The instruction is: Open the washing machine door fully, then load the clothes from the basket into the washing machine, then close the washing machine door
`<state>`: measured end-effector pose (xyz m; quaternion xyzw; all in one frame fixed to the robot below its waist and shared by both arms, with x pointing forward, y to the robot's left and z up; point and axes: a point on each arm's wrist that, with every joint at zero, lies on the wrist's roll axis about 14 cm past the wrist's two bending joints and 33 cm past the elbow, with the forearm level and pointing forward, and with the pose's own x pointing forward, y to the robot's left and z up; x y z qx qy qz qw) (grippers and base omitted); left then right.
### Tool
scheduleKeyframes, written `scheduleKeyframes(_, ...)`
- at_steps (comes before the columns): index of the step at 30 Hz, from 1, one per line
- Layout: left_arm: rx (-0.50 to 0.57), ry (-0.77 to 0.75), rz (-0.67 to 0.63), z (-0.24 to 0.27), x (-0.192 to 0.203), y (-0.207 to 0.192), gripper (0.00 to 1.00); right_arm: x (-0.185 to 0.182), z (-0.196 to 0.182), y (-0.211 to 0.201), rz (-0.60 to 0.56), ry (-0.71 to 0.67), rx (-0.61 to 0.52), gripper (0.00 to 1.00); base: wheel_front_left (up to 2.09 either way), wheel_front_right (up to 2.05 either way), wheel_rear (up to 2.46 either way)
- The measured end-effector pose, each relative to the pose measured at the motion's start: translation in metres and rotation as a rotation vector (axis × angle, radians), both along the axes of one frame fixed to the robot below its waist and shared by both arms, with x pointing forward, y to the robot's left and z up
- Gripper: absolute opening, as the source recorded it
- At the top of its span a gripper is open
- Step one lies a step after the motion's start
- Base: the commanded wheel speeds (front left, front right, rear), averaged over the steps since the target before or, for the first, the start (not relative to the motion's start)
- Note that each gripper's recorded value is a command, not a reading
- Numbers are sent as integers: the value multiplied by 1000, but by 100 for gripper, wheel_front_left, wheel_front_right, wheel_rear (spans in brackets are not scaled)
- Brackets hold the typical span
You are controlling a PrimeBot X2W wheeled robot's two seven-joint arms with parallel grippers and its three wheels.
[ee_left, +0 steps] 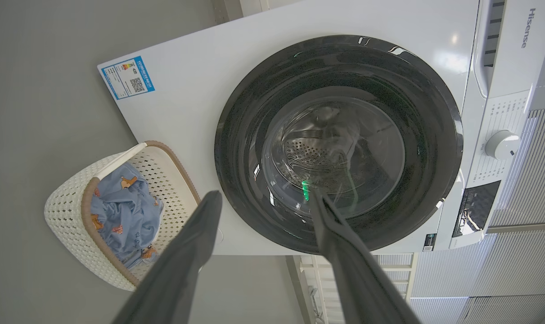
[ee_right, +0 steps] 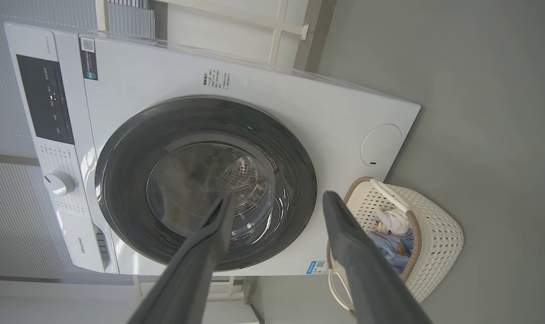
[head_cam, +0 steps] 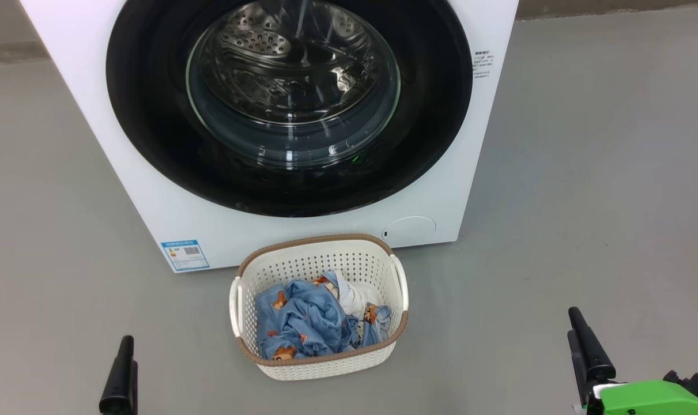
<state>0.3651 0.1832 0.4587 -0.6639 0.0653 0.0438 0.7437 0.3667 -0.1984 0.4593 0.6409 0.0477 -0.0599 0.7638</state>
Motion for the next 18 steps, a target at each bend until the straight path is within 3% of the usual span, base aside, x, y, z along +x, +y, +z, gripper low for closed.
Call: scheduleKeyframes(18,261,-17,-50,4,2,1,100,5,6,3,42,-8,-265,100,0,0,0)
